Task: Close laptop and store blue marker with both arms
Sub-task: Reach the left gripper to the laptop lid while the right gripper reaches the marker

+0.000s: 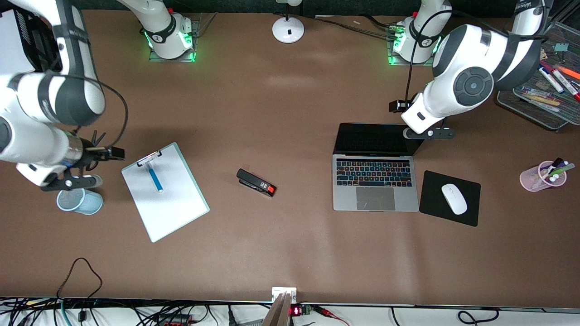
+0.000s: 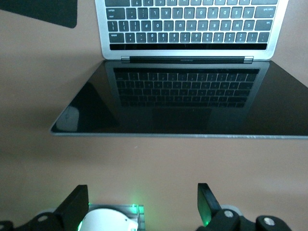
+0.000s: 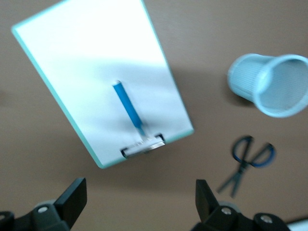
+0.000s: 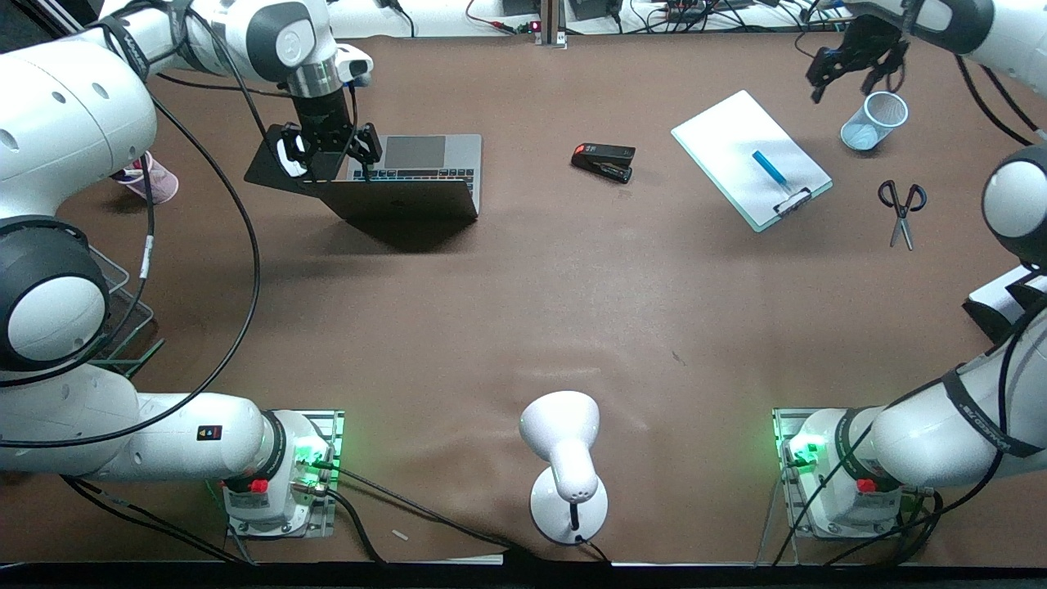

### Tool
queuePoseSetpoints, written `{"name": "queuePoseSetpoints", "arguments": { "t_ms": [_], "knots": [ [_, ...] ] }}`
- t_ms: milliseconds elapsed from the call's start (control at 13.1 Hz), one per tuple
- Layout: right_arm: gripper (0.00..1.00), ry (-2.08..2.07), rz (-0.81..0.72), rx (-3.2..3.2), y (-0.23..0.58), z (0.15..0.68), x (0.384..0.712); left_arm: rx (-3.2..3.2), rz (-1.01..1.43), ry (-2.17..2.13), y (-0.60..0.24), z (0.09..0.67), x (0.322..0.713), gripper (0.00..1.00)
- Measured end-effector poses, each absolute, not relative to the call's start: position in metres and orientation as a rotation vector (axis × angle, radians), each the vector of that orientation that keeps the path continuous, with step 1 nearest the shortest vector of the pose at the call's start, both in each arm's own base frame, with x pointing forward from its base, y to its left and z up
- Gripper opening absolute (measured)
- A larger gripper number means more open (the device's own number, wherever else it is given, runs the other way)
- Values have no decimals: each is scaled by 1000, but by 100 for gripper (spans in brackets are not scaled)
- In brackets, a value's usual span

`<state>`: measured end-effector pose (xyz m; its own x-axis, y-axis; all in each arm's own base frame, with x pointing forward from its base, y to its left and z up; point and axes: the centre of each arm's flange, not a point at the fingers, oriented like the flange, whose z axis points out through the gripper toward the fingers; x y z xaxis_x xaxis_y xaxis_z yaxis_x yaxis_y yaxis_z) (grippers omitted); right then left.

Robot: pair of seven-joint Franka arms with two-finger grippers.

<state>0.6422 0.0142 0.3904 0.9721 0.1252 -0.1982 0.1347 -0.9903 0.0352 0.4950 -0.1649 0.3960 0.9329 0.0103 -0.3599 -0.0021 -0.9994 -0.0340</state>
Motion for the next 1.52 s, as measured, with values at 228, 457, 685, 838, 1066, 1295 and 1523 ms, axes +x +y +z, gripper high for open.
{"name": "queuePoseSetpoints", "arguments": {
  "t_ms": [228,457,685,838,1066,1295,1523],
  "knots": [
    [100,256,-342,3090,20,356,649,-3064,533,24,-177,380,488,100],
    [100,318,-361,3079,26,319,655,-3072,507,31,-180,377,487,100],
    [100,379,-392,3065,26,278,659,-3082,479,29,-180,374,488,100],
    [100,401,-406,3061,30,261,660,-3089,461,28,-181,372,488,100],
    [100,420,-395,3058,35,242,661,-3091,454,27,-184,366,487,100],
    [100,426,-369,3054,35,223,662,-3089,454,15,-191,361,485,100],
    [100,437,-335,3054,37,212,664,-3095,438,12,-196,359,486,100]
  ]
}}
